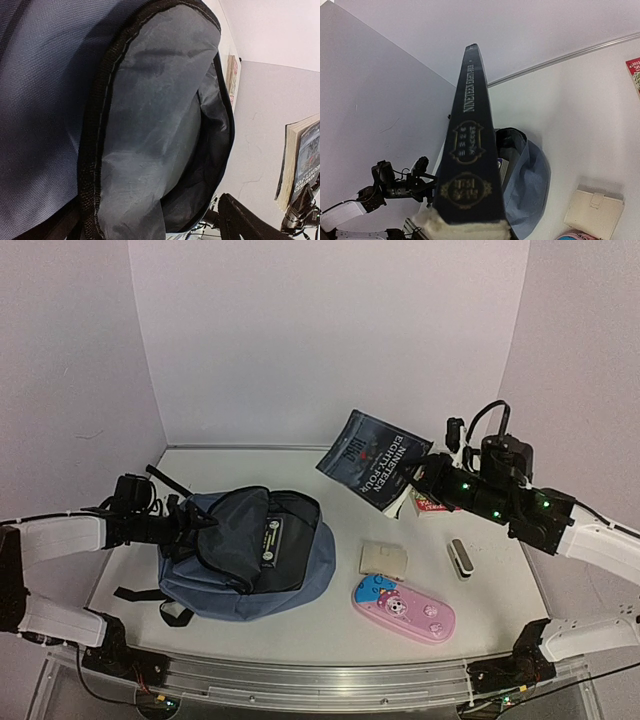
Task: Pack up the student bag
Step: Place the book in the student bag.
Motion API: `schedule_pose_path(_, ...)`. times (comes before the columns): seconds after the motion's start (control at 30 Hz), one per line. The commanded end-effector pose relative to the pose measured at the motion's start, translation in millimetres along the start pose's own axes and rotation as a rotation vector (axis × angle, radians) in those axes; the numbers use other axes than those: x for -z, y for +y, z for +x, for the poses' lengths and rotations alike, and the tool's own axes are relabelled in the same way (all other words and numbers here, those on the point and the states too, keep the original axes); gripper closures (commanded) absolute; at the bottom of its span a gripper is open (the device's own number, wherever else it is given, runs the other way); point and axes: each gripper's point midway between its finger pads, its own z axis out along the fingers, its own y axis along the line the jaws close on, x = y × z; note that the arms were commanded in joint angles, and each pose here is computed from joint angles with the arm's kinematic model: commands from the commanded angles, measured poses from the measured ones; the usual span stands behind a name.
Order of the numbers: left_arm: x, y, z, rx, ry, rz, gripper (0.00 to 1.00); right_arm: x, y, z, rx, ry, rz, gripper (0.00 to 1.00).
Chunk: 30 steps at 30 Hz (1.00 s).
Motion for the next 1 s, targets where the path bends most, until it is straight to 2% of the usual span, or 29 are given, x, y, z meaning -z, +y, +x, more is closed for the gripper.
schedule_pose_path(0.0, -2, -24, -7, -0.05, 0.01, 0.099, 0.14, 24, 51, -45, -0.049, -0.147, -0.203, 1.0)
schedule_pose_path(0.3, -12, -17, -7, -0.041, 0.043, 0.093, 0.16, 31, 62, -50, -0.052, -0.158, -0.246, 1.0)
schedule_pose_path(0.37, -12, -21, -11, -0.063, 0.025, 0.108, 0.2, 30, 61, -48, -0.054, -0.147, -0.249, 1.0)
schedule_pose_path(0.5, -10, -30, -16, -0.136, 0.012, 0.123, 0.33, 31, 59, -44, -0.067, -0.143, -0.254, 1.0)
schedule_pose_path(0.7, 8, -57, -26, -0.255, -0.046, 0.137, 0.65, 25, 56, -31, -0.087, -0.094, -0.268, 1.0)
schedule_pose_path(0.83, 11, -64, -26, -0.3, -0.024, 0.127, 0.88, 13, 48, -15, -0.11, -0.041, -0.259, 1.0)
schedule_pose_path(0.9, 13, -68, -25, -0.319, -0.015, 0.125, 0.96, 6, 46, -6, -0.135, -0.012, -0.27, 1.0)
schedule_pose_path(0.97, 18, -79, -26, -0.34, -0.009, 0.137, 1.0, 1, 43, 0, -0.156, 0.007, -0.278, 1.0)
